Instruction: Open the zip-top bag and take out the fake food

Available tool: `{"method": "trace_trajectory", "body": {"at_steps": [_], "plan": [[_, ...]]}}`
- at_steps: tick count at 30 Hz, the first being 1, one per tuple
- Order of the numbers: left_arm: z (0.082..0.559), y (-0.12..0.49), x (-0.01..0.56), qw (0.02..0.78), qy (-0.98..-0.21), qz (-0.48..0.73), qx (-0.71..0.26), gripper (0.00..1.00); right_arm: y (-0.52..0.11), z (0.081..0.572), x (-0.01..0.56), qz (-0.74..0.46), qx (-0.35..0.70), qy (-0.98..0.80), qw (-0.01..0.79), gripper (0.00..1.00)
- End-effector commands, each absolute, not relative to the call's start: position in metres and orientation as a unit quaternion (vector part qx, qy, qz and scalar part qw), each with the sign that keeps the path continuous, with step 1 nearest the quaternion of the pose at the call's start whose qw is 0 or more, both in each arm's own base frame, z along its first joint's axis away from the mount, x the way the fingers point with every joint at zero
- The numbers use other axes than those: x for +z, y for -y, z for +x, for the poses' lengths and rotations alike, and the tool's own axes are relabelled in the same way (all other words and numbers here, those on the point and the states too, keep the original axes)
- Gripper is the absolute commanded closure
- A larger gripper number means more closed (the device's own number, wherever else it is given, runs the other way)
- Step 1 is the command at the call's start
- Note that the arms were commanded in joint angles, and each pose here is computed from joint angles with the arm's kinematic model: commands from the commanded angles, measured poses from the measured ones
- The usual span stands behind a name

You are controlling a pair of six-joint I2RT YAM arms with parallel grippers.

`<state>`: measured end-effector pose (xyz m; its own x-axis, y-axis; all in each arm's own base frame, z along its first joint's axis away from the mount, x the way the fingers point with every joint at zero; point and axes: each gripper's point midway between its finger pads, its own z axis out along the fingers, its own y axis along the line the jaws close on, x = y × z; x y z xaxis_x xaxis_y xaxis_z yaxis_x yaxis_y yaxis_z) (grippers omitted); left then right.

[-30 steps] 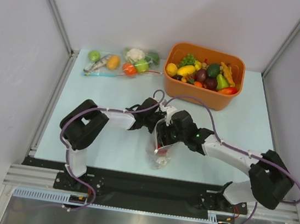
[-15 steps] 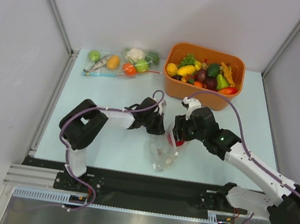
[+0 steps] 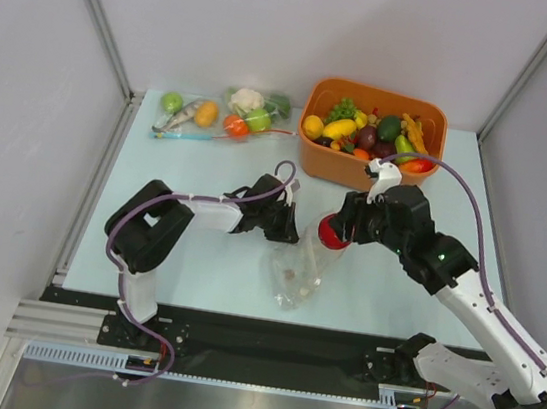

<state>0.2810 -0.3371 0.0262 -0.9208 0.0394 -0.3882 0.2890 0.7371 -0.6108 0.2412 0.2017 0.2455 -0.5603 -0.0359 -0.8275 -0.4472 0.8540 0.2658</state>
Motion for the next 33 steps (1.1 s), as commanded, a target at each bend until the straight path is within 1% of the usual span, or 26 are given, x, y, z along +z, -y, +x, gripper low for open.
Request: {"method": "trace_trajectory", "body": {"at_steps": [1,9,14,18,24,25,30,33], "plan": [[0.290,0.338,0.052,0.210,-0.903,0.102,-0.361,1.00,-0.205,0.238,0.270,-0.130,0.265,-0.839,0.457,1.00],[0.291,0.334,0.050,0.209,-0.905,0.100,-0.357,1.00,-0.195,0.253,0.325,-0.115,0.281,-0.805,0.510,1.00],[0.295,0.335,0.051,0.208,-0.905,0.100,-0.358,1.00,-0.186,0.269,0.340,-0.109,0.282,-0.792,0.530,1.00],[0.295,0.337,0.055,0.209,-0.903,0.102,-0.361,1.00,-0.173,0.300,0.351,-0.098,0.262,-0.779,0.562,1.00],[0.298,0.339,0.064,0.216,-0.898,0.102,-0.368,1.00,-0.139,0.375,0.359,-0.054,0.215,-0.764,0.606,1.00],[0.297,0.339,0.065,0.216,-0.898,0.101,-0.369,1.00,-0.126,0.387,0.359,-0.040,0.203,-0.763,0.612,1.00],[0.296,0.339,0.069,0.218,-0.897,0.100,-0.373,1.00,-0.094,0.441,0.351,-0.001,0.171,-0.759,0.628,1.00],[0.292,0.335,0.066,0.209,-0.902,0.098,-0.365,1.00,-0.079,0.459,0.339,0.010,0.144,-0.767,0.625,1.00]]}}
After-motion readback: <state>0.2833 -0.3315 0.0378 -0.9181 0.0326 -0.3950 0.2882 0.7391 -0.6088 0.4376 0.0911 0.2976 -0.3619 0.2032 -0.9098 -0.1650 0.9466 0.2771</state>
